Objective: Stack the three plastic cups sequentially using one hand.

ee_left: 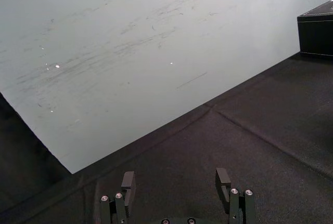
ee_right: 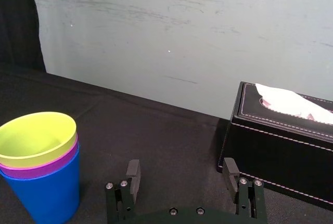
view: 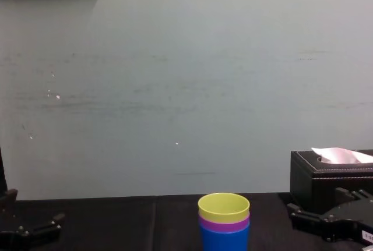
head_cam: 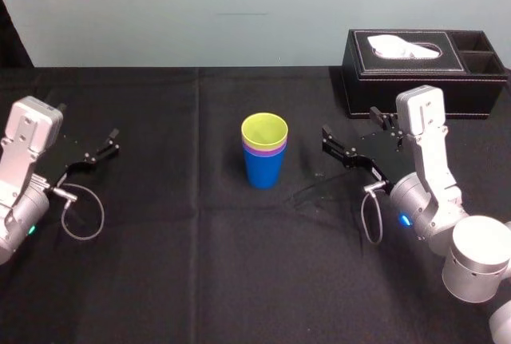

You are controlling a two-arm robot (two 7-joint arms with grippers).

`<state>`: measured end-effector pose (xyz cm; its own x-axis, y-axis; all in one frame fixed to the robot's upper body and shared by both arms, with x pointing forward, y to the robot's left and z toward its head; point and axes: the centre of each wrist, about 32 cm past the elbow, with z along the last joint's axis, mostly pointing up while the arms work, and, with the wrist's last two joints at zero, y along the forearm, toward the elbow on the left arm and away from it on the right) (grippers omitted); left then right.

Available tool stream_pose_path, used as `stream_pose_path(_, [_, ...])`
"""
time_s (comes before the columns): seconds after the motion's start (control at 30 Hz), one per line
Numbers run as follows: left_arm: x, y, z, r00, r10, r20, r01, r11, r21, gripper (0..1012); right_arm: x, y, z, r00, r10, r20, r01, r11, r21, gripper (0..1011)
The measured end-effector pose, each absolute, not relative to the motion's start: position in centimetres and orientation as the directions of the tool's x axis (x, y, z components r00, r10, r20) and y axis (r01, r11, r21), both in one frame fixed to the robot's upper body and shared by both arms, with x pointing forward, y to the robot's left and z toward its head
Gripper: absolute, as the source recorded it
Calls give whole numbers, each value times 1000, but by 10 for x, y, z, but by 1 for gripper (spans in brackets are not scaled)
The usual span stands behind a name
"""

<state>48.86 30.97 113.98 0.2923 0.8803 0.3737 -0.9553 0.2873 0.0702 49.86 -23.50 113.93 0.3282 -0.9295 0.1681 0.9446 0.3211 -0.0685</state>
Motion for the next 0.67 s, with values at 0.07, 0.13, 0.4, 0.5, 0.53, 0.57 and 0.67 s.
stream_pose_path(0.07, [489,310,1140,292,880,374,-955,287,70,1011,499,-235,1139,328,-930,168,945,321,-69,1003])
stream_pose_path(0.13, [489,310,1140,292,880,374,-955,287,70,1011,499,-235,1139,328,-930,168,945,321,-69,1003])
stream_pose_path(0.4, [489,310,1140,292,880,374,-955,287,70,1011,499,-235,1139,328,-930,168,945,321,-69,1003])
stream_pose_path(0.5, [489,310,1140,292,880,374,-955,287,70,1012,499,-235,1139,328,-930,168,945,321,-69,1003])
stream_pose_path(0.53, [489,310,1140,292,880,374,-955,287,70,1011,499,-235,1139,328,-930,168,945,321,-69,1003])
stream_pose_path(0.57, [489,310,1140,292,880,374,-955,287,70,1011,499,-235,1139,328,-930,168,945,321,-69,1003])
stream_pose_path(0.67, [489,310,1140,292,880,374,-955,287,70,1011,499,-235,1139,328,-930,168,945,321,-68,1003])
